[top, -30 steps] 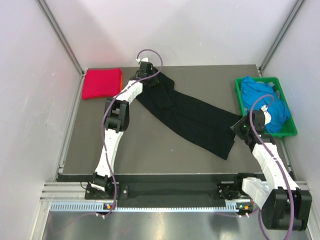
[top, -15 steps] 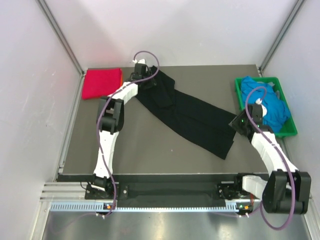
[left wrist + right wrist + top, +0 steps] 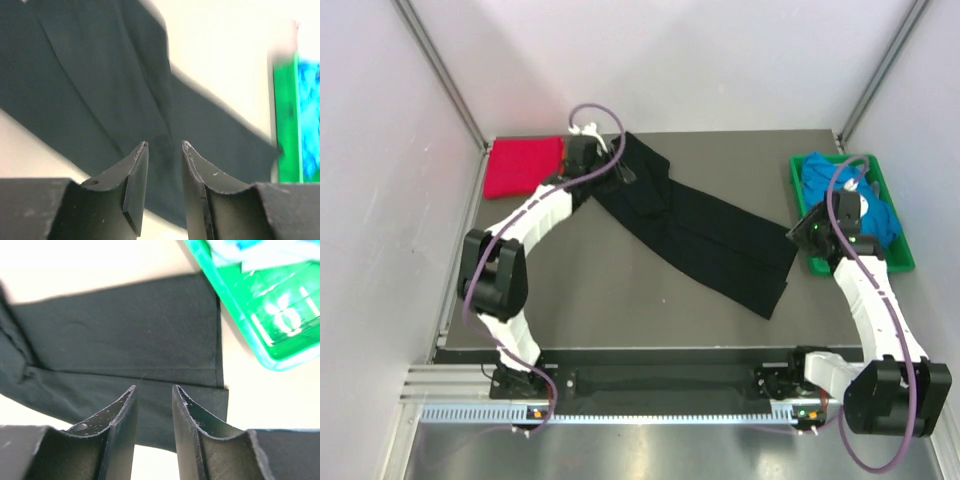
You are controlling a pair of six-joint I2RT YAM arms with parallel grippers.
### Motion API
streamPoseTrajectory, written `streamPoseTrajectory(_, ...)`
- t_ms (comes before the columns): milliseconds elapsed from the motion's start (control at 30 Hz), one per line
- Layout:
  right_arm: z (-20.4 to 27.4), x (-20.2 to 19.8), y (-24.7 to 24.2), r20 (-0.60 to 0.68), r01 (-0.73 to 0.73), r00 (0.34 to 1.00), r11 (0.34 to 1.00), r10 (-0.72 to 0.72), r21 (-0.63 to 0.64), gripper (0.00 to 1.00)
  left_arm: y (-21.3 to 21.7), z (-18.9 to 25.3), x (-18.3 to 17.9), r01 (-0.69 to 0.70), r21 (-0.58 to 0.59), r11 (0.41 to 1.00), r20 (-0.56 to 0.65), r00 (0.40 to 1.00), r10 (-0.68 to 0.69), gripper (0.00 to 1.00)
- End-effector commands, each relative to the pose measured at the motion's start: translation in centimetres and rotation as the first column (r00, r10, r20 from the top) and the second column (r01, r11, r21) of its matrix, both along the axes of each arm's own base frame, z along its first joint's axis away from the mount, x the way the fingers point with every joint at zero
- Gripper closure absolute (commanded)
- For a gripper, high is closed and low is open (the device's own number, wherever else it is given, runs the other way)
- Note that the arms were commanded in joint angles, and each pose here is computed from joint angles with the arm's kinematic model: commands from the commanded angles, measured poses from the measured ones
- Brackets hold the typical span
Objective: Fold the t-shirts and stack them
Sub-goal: Fold the tshirt
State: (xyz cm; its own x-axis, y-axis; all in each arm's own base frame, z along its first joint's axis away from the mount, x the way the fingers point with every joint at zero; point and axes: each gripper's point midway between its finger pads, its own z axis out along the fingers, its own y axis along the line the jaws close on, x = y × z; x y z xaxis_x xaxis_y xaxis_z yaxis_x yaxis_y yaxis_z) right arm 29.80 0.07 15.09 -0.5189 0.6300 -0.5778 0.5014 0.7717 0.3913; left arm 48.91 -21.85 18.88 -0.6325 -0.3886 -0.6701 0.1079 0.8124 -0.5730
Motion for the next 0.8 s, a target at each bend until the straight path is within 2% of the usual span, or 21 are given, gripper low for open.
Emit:
streamPoseTrajectory(0, 4.3, -0.3, -1.4, 0.074, 0.066, 0.995, 0.998, -0.064, -0.023, 0.66, -6.4, -0.3, -7.8, 0.034, -0.092, 0.995, -0.076, 0.996, -0.041, 0.63)
streamPoseTrajectory(33, 4.9, -0.7, -1.5, 0.070, 0.076, 0.995, 0.997, -0.074, -0.025, 0.66, -7.2, -0.6, -9.0, -0.027, -0.131, 0.991, -0.105, 0.994, 0.013, 0.62)
streamPoseTrajectory(67, 5.1, -1.0, -1.6, 0.065, 0.084, 0.995, 0.996, -0.082, -0.024, 0.66, -9.5, -2.5, -12.5, 0.007, -0.142, 0.990, -0.154, 0.988, -0.029, 0.61)
streamPoseTrajectory(100, 5.4, -1.2, -1.8, 0.064, 0.095, 0.994, 0.995, -0.093, -0.026, 0.66, -11.0, -1.7, -14.1, 0.026, -0.194, 0.981, -0.146, 0.988, -0.055, 0.61)
streamPoseTrajectory(133, 5.7, -1.7, -1.8, 0.058, 0.098, 0.994, 0.995, -0.096, -0.026, 0.66, -13.5, -1.3, -15.9, -0.004, -0.263, 0.965, -0.153, 0.987, -0.037, 0.61)
streamPoseTrajectory(200, 5.9, -2.2, -2.0, 0.057, 0.112, 0.992, 0.993, -0.110, -0.033, 0.66, -15.9, -3.0, -18.4, -0.054, -0.318, 0.947, -0.256, 0.966, -0.031, 0.60)
streamPoseTrajectory(233, 6.0, -2.7, -2.1, 0.049, 0.120, 0.992, 0.992, -0.118, -0.036, 0.65, -17.4, -4.6, -20.8, -0.051, -0.292, 0.955, -0.328, 0.943, -0.050, 0.60)
streamPoseTrajectory(300, 6.1, -3.3, -2.2, 0.046, 0.125, 0.991, 0.991, -0.123, -0.042, 0.65, -19.3, -6.8, -22.1, -0.085, -0.228, 0.970, -0.428, 0.904, -0.022, 0.60)
streamPoseTrajectory(333, 6.1, -3.8, -2.2, 0.041, 0.124, 0.992, 0.991, -0.122, -0.045, 0.65, -20.1, -7.9, -24.0, -0.053, -0.171, 0.984, -0.458, 0.888, -0.032, 0.60)
streamPoseTrajectory(367, 6.1, -4.0, -2.2, 0.037, 0.120, 0.992, 0.991, -0.118, -0.052, 0.65, -21.2, -8.5, -23.8, -0.057, -0.143, 0.988, -0.454, 0.891, -0.014, 0.60)
streamPoseTrajectory(433, 6.0, -4.6, -2.2, 0.037, 0.124, 0.992, 0.991, -0.122, -0.054, 0.65, -22.9, -9.0, -25.3, -0.048, -0.161, 0.986, -0.467, 0.884, -0.033, 0.60)
streamPoseTrajectory(633, 5.8, -5.4, -2.3, 0.054, 0.121, 0.992, 0.991, -0.118, -0.064, 0.65, -25.9, -10.6, -25.9, -0.077, -0.211, 0.974, -0.477, 0.878, -0.034, 0.59)
streamPoseTrajectory(767, 5.7, -5.5, -2.5, 0.056, 0.122, 0.991, 0.989, -0.117, -0.079, 0.65, -27.5, -11.7, -26.6, -0.060, -0.190, 0.980, -0.481, 0.876, -0.040, 0.60)
